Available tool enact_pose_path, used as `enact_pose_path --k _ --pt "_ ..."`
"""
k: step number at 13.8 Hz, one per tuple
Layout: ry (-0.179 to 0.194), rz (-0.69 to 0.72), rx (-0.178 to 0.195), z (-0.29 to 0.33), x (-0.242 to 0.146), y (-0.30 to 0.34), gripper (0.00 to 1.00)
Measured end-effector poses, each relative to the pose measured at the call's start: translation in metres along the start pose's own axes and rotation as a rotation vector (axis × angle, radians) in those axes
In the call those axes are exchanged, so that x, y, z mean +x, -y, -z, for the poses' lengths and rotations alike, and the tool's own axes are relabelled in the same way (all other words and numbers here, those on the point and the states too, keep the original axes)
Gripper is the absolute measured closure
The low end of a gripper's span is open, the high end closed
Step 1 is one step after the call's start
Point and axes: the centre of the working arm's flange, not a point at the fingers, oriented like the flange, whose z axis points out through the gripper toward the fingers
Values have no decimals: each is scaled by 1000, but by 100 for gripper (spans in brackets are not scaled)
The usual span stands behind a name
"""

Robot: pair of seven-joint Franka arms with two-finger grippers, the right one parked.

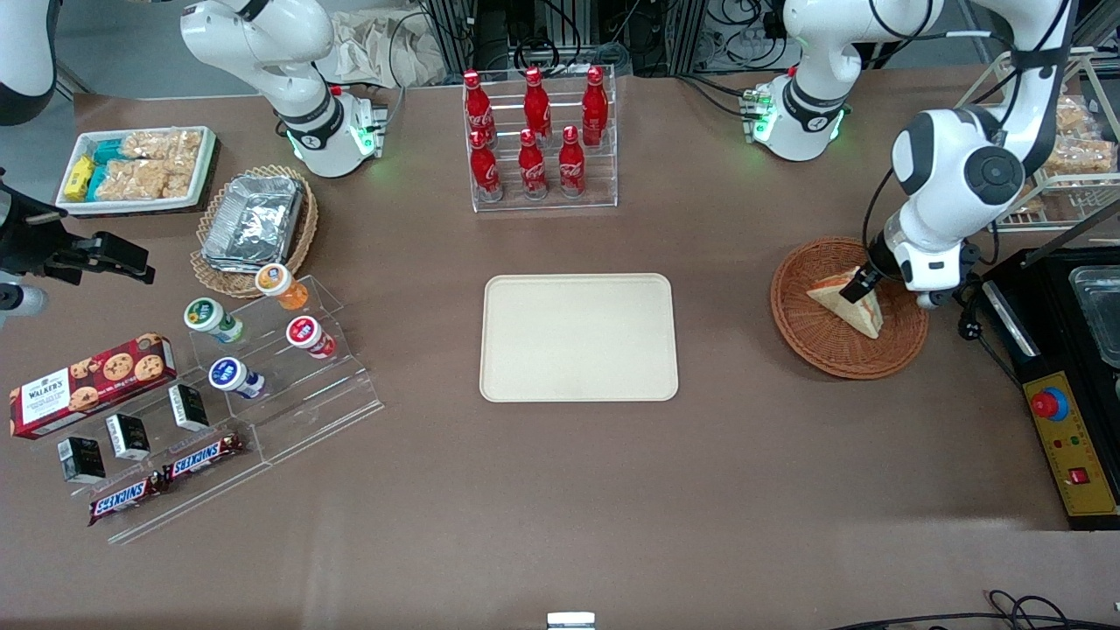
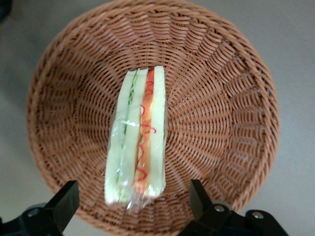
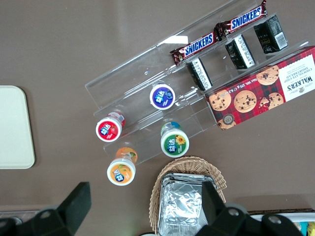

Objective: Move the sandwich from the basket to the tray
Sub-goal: 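Lower the open left gripper onto the wrapped sandwich in the basket, then close the left gripper on the sandwich and lift it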

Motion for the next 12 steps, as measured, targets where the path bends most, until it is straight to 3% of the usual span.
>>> enact_pose_path --k 4,8,12 --pt "37 7 43 -44 1 2 0" --pt "47 17 48 -57 1 1 3" --pt "37 28 36 -52 5 -2 44"
